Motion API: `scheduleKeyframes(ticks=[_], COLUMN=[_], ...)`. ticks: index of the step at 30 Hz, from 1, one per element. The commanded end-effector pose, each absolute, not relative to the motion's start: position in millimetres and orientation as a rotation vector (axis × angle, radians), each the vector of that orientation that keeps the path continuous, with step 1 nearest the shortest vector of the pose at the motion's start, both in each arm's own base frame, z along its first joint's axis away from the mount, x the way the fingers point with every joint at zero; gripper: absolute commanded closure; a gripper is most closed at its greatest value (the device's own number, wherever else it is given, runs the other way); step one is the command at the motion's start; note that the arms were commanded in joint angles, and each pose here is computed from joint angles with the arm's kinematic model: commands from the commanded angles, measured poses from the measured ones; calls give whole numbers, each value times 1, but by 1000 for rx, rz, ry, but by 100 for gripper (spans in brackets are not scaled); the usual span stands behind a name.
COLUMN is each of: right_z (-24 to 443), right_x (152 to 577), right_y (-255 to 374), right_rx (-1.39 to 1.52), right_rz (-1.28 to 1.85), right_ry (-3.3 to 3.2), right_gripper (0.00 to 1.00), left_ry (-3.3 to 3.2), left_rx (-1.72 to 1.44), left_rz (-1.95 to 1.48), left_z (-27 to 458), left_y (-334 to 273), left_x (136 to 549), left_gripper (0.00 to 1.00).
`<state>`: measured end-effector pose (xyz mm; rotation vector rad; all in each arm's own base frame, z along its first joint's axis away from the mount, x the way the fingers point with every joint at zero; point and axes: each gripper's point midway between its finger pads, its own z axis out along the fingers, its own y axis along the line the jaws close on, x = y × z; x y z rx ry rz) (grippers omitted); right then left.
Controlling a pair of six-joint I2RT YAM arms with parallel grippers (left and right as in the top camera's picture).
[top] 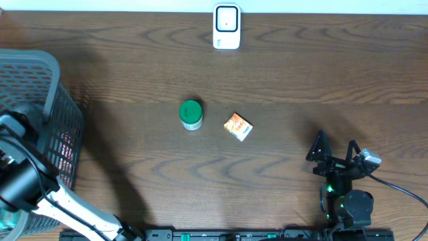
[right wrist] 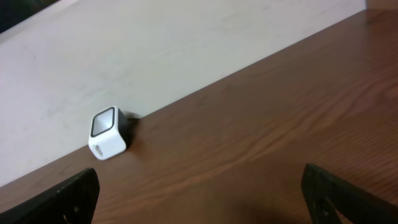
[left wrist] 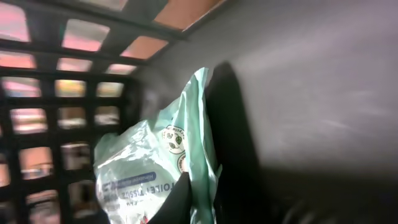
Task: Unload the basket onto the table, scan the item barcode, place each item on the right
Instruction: 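Grasp the light-green wipes pack with the left gripper, then lift the wipes pack out and place it right of the orange box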
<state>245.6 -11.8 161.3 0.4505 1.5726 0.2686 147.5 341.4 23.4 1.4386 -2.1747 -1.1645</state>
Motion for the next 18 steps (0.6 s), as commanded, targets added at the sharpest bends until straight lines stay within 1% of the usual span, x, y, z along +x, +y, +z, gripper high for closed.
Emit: scheduleKeyframes(ticks=[1,4,6,9,13,16,18], right_z=[160,160,160,160,160,160,160], right_x=[246,246,246,246,246,246,246], right_y=[-11,-11,-11,-11,-11,-11,-11], right_rx=[458,458,458,458,458,458,458], right_rz=[274,274,274,274,274,274,274], right_ry=[1575,1575,1575,1575,1575,1575,1575], right_gripper=[1,1,1,1,1,1,1], left_ry=[-2551,-2800,-2968,-3193,-3452,-3629,-3717], left_rx=[1756,1882,1919,1920,1915,1932,1938], left_rz=[-454,-197,-49,95,92,68,65], left_z=[18,74,116,179,269,334,365], left_y=[303,295,286,267,241,219,204], left_x=[238,296,325,351,355,340,325], left_gripper=[93,93,93,93,93,93,93])
